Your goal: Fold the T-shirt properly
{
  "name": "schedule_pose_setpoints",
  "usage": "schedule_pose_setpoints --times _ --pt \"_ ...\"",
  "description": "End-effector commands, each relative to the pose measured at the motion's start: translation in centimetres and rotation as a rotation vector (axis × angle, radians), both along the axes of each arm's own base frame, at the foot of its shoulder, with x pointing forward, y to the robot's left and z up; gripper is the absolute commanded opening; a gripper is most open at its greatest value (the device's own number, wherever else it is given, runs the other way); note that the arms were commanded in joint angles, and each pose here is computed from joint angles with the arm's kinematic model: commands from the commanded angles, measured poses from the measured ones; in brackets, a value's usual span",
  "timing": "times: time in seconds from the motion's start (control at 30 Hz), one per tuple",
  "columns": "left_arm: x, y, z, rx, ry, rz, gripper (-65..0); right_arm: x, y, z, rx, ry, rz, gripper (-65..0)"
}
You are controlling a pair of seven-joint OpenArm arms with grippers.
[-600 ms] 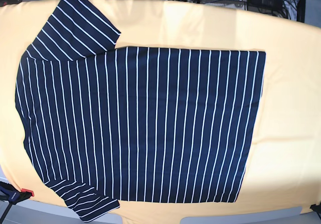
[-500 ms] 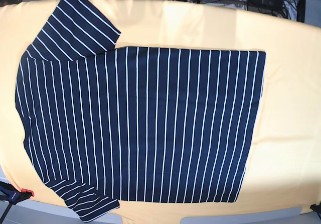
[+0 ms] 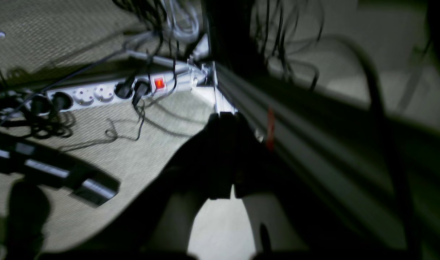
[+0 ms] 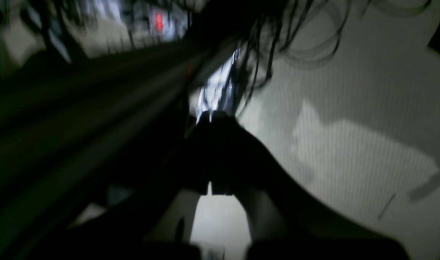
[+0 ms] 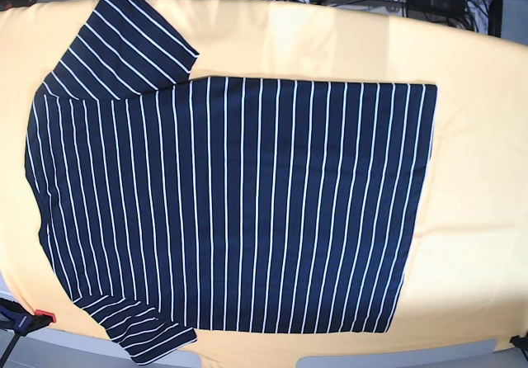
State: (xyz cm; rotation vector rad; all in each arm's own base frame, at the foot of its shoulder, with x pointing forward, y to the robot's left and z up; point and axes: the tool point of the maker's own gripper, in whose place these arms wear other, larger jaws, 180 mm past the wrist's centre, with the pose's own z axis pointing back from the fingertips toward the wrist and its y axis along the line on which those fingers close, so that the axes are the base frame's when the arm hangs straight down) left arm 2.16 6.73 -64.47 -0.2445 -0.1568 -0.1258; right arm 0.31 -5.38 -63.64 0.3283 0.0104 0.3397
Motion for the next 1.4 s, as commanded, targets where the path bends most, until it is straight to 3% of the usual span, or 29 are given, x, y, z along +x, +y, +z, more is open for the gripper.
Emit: schedule_pose_setpoints --times 0.0,0.13,0.43,0.57,0.7,0.83,0.97,1.2,1.37 --pt "-1.2 -0.8 0.2 -0.025 0.021 -0.015 -65.0 -1.4 0.5 0.3 0.022 0.033 0.009 -65.0" --pt "-5.7 -2.2 1.3 -0.064 0.074 -0.021 -65.0 -5.8 0.6 1.4 0.023 0.099 0.023 -65.0" --pt "-12.3 -1.9 6.3 -0.120 0.057 -0.018 -65.0 -12.1 -0.1 7.1 0.099 0.083 0.096 -65.0" --pt "-13.9 -1.5 9.9 -0.150 0.026 -0.041 -65.0 -14.1 -1.5 10.4 0.062 0.094 0.143 -65.0" --pt "-14.9 -0.1 13.7 -0.141 0.020 -0.128 -65.0 -14.5 -3.5 14.3 -0.008 0.058 0.160 -65.0" --pt "-14.7 2.8 17.0 -0.053 -0.028 -0.200 -65.0 -13.7 -4.9 18.5 -0.046 -0.024 0.226 -65.0" --pt "-13.8 4.9 20.0 0.009 -0.094 -0.308 -65.0 -11.6 -7.1 21.8 -0.179 -0.145 0.322 -65.0" --pt "-10.9 5.4 24.6 0.062 -0.178 -0.435 -65.0 -6.8 -8.9 25.5 -0.282 -0.305 0.382 -65.0" --pt "-7.7 5.4 27.1 0.070 -0.261 -0.413 -65.0 -6.9 -9.3 25.8 -0.311 -0.272 0.386 -65.0"
